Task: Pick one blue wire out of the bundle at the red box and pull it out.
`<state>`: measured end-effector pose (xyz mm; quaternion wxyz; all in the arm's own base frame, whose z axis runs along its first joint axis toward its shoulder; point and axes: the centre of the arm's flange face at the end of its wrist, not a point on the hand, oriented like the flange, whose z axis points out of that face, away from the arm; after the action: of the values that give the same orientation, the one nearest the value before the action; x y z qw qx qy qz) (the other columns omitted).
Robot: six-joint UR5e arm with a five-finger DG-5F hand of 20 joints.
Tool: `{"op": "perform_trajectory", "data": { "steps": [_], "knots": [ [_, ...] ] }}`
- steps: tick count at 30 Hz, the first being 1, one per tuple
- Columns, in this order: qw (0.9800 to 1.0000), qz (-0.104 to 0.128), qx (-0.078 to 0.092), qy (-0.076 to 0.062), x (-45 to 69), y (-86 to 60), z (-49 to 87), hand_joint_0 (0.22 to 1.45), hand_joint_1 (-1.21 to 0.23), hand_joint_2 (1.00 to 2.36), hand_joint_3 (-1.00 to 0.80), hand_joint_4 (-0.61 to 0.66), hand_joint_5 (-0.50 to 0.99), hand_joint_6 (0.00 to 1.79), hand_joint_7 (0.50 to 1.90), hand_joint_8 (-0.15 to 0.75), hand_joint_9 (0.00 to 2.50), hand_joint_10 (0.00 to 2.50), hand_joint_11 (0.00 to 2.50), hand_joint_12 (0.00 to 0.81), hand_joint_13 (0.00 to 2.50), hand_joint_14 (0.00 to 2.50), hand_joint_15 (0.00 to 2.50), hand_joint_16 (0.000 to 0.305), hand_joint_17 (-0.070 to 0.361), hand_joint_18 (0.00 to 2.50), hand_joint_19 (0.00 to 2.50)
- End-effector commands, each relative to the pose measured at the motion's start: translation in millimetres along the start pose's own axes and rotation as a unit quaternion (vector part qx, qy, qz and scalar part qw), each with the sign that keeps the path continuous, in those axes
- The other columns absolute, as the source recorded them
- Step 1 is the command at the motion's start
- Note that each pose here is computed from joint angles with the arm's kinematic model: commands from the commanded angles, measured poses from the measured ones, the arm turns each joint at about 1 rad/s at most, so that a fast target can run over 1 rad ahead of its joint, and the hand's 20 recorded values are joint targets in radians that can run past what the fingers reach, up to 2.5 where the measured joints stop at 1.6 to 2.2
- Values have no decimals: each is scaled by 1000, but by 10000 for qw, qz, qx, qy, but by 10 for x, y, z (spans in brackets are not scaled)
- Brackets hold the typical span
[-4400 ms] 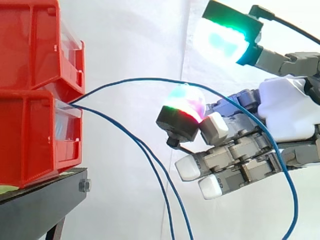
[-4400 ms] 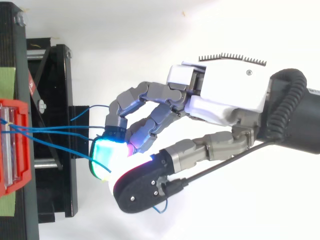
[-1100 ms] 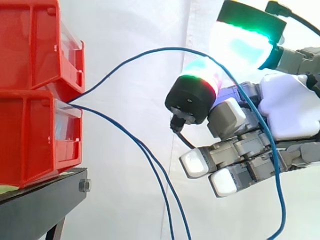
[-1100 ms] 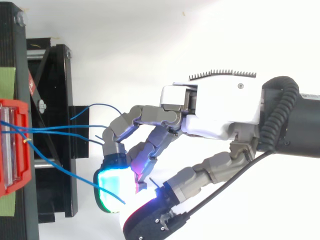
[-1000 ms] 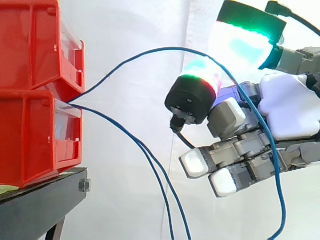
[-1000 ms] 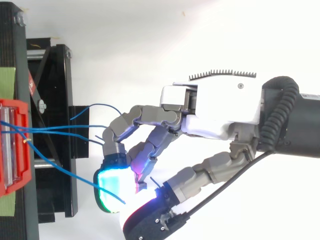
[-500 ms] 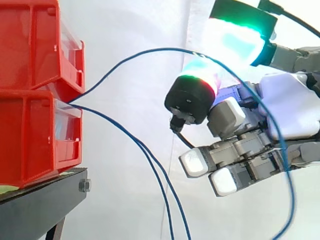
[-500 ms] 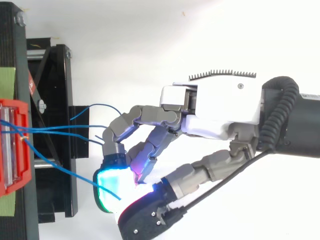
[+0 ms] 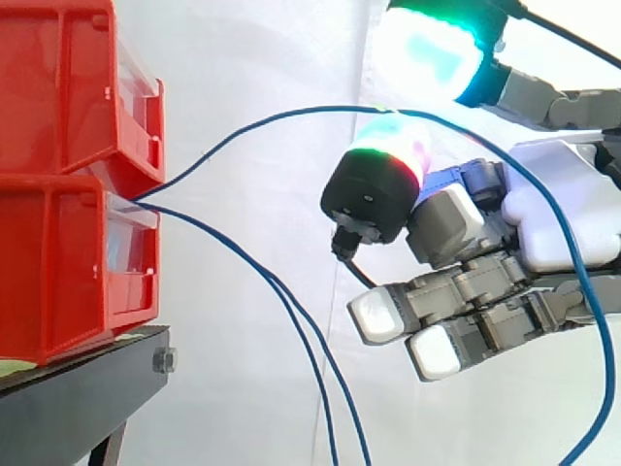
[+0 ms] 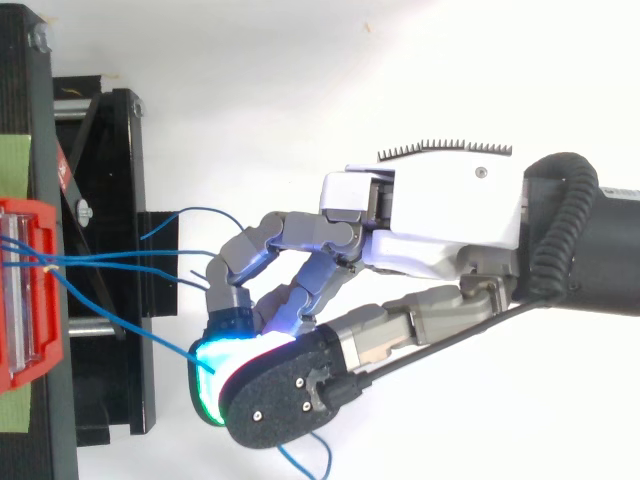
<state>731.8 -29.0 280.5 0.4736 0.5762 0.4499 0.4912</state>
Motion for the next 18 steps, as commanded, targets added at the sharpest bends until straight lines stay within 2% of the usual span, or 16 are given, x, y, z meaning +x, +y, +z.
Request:
{"op": "perform_trajectory", "data": {
  "steps": [1,3,7,11,13,18],
  "knots": [
    [10000,0,1,3,0,0,0,450,-536,1000,-500,239,-98,874,969,412,1072,12,732,496,688,10,375,63,142,630,459],
    [10000,-2,8,2,-1,-11,2,468,-655,1000,-500,280,-90,841,1021,390,1034,14,699,477,569,9,331,60,136,507,415],
    [10000,-2,7,-5,-2,-2,-2,588,-882,1000,-500,289,-109,834,1168,344,890,16,668,430,410,6,206,52,118,347,235],
    [10000,5,7,-5,-2,-2,-2,656,-934,1002,-467,205,-139,868,1186,343,803,15,652,432,368,4,145,53,120,332,118],
    [10000,5,7,-5,-2,-2,-2,691,-948,1004,-439,169,-158,897,1151,350,771,12,647,435,362,4,126,54,122,338,92],
    [10000,0,1,3,0,0,0,726,-941,1007,-406,152,-177,918,1170,347,744,13,645,438,366,3,116,56,125,363,87]
  ]
}}
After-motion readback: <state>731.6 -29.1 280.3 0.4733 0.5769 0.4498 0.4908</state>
